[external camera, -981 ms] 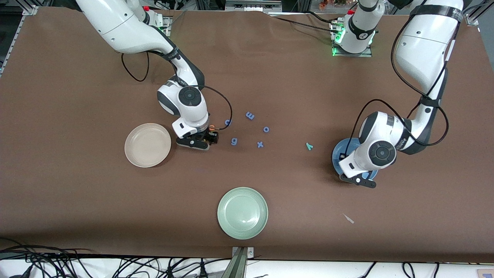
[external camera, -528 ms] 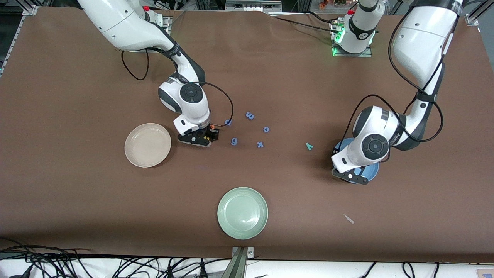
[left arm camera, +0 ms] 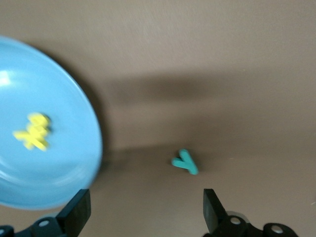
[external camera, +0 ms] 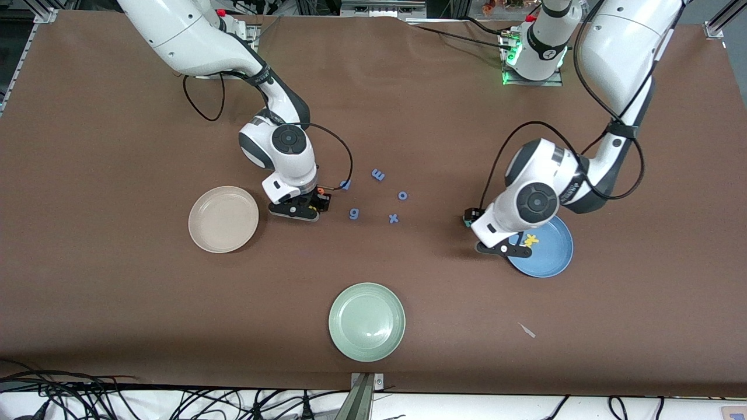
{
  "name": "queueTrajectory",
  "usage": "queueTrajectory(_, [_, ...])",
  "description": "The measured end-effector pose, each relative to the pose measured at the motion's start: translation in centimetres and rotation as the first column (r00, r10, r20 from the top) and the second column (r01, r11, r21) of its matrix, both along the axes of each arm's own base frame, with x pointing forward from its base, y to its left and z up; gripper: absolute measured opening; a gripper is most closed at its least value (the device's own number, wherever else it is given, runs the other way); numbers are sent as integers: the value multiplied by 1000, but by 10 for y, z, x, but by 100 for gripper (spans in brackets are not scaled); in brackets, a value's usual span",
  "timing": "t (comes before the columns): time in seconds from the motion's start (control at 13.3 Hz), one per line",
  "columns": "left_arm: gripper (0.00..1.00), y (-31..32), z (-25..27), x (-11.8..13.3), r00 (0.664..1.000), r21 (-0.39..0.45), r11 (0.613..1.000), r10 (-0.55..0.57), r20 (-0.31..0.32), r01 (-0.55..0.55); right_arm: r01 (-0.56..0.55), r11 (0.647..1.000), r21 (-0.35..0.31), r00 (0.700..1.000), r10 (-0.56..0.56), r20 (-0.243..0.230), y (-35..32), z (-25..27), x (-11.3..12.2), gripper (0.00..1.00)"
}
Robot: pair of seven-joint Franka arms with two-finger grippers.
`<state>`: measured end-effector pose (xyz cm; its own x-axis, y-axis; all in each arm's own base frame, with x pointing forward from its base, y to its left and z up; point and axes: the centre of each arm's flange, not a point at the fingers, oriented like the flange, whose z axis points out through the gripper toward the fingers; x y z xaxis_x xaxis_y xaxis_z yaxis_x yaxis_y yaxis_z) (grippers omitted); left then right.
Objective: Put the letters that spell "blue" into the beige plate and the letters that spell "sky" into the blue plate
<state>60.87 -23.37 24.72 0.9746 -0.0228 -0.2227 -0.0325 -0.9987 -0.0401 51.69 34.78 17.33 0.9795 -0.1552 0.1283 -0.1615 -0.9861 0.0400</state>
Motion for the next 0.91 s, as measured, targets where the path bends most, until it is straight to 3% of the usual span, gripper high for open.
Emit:
queueTrajectory(0.08, [99,-10,-9,-7,998,16,998,67,-1,-67,0,1000,0,1000,0,1,0,1,0,47])
queueTrajectory(0.15, [98,-17,-21,-13,992,16,992,123,13,-123,-2,1000,0,1000,2,1,0,1,0,46])
queueTrajectory(0.3, [97,-20,-52,-26,982,-22,984,179,56,-178,-2,1000,-5,1000,2,3,-1,4,1,27])
queueTrajectory(0.53, [93,-4,-79,-36,968,-71,971,232,97,-226,-31,999,-25,1000,31,-1,-9,5,5,26])
queueTrajectory(0.75, [58,9,-78,-31,953,-72,958,284,102,-277,-121,991,-62,991,117,-66,-48,37,29,26])
queueTrajectory(0.83, [50,9,-76,-31,951,-72,956,290,105,-283,-167,984,-59,982,161,-99,-71,57,41,26])
queueTrajectory(0.91, [49,8,-76,-31,950,-72,955,294,105,-288,-213,975,-61,971,204,-124,-98,77,52,26])
